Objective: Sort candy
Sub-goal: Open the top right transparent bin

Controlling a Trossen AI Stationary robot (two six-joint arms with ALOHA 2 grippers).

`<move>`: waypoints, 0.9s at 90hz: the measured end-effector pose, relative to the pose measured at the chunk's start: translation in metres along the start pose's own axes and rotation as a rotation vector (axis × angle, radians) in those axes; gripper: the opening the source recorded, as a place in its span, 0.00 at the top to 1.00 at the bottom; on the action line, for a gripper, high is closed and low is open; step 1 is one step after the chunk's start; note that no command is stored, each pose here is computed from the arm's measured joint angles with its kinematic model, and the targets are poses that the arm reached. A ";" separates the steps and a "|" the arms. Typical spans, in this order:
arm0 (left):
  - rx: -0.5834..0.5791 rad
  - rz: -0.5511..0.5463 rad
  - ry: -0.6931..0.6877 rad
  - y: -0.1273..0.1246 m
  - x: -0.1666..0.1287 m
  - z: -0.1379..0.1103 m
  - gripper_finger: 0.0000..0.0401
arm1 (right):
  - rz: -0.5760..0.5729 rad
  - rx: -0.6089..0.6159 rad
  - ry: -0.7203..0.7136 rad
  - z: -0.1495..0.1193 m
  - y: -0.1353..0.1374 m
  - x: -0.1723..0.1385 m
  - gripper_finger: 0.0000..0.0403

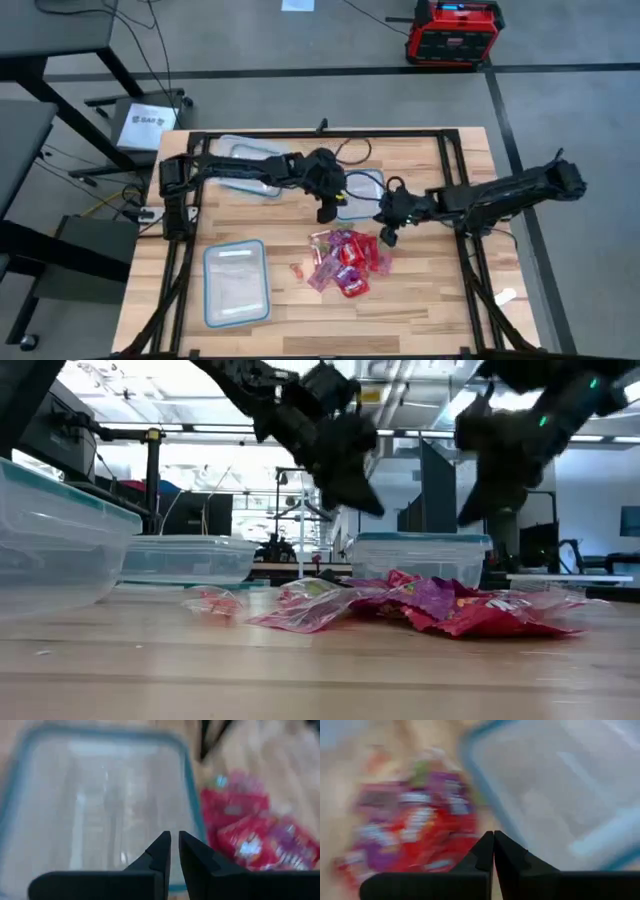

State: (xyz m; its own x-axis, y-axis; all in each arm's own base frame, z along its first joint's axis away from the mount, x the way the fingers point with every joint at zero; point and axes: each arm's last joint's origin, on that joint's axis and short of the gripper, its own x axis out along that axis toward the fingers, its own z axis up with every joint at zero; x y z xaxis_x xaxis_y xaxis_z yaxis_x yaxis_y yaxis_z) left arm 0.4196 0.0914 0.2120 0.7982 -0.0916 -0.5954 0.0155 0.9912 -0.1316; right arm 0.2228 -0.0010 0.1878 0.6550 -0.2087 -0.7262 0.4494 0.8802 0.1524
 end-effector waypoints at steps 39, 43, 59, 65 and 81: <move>-0.066 0.148 0.010 0.045 0.000 -0.011 0.95 | 0.058 0.023 -0.004 0.016 -0.027 -0.008 0.81; -0.063 0.148 -0.001 0.044 -0.003 -0.008 0.95 | 0.080 0.033 0.017 0.011 -0.021 -0.012 0.77; -0.042 0.125 -0.070 0.039 -0.018 0.006 0.95 | 0.166 0.097 -0.115 -0.022 -0.004 0.001 0.63; -0.030 0.125 -0.086 0.039 -0.019 0.008 0.95 | 0.206 0.114 -0.236 -0.033 -0.007 0.012 0.59; 0.022 0.128 -0.072 0.039 -0.019 0.007 0.95 | 0.184 0.081 -0.461 -0.058 -0.026 0.030 0.54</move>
State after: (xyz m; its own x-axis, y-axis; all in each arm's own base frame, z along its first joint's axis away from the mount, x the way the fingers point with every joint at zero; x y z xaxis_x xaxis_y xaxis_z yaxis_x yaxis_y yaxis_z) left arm 0.4094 0.1326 0.2238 0.8359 0.0416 -0.5473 -0.0762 0.9963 -0.0407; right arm 0.1953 -0.0058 0.1226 0.9197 -0.2359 -0.3137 0.3352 0.8878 0.3152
